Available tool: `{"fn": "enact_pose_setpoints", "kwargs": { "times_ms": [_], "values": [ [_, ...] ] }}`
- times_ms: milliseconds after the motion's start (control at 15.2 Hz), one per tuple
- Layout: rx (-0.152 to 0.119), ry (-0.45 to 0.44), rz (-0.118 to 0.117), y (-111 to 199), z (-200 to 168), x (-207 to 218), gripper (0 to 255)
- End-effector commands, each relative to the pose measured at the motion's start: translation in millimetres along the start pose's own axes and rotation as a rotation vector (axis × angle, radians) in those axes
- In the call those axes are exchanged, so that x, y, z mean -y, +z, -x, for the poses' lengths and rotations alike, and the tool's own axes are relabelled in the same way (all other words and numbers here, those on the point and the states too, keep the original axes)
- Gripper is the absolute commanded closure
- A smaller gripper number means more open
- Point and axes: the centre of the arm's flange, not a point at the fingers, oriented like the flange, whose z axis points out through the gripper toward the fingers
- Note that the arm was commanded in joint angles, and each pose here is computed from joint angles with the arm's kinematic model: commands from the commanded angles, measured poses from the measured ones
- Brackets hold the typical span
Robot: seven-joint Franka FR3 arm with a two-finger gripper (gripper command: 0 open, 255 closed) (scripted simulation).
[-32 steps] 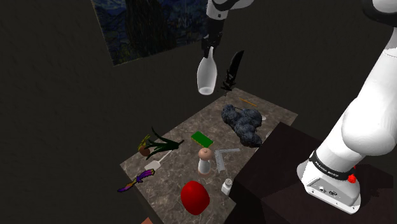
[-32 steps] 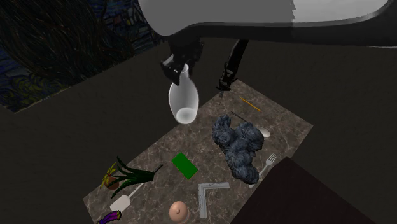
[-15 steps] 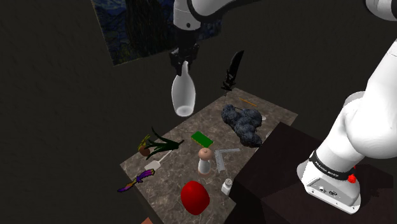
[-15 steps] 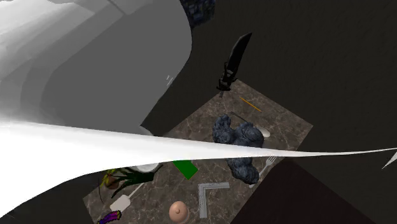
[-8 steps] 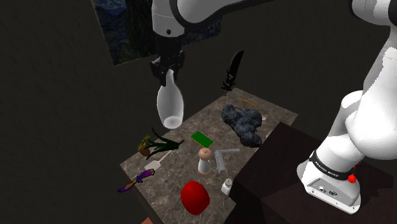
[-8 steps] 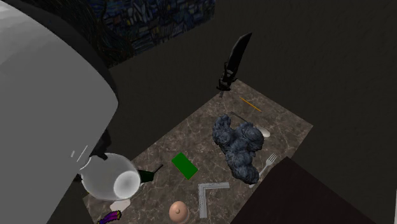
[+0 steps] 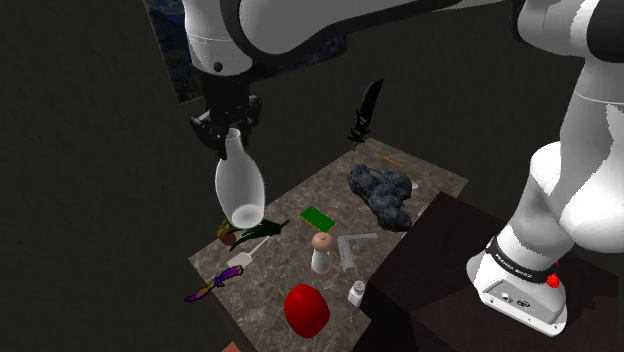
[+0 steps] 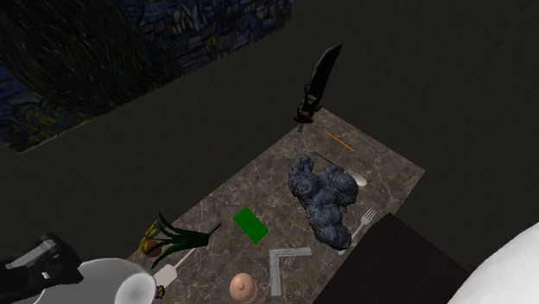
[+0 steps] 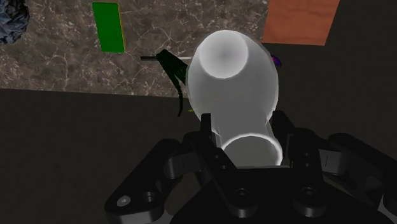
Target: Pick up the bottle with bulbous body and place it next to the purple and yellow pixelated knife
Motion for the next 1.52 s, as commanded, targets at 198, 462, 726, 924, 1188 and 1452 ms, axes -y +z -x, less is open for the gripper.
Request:
{"fn": "enact_pose_setpoints", "kwargs": {
  "times_ms": [198,462,726,924,1188,1452],
  "values": [
    [0.0,0.002,0.0,-4,7,66,255],
    [0.0,0.002,0.0,6,12,99,255],
    [0.0,0.002,0.0,27,16,99,255],
    [0.0,0.002,0.0,42,18,99,255],
    [0.0,0.002,0.0,63,21,99,255],
    [0.0,0.002,0.0,84,25,100,255]
  ]
}}
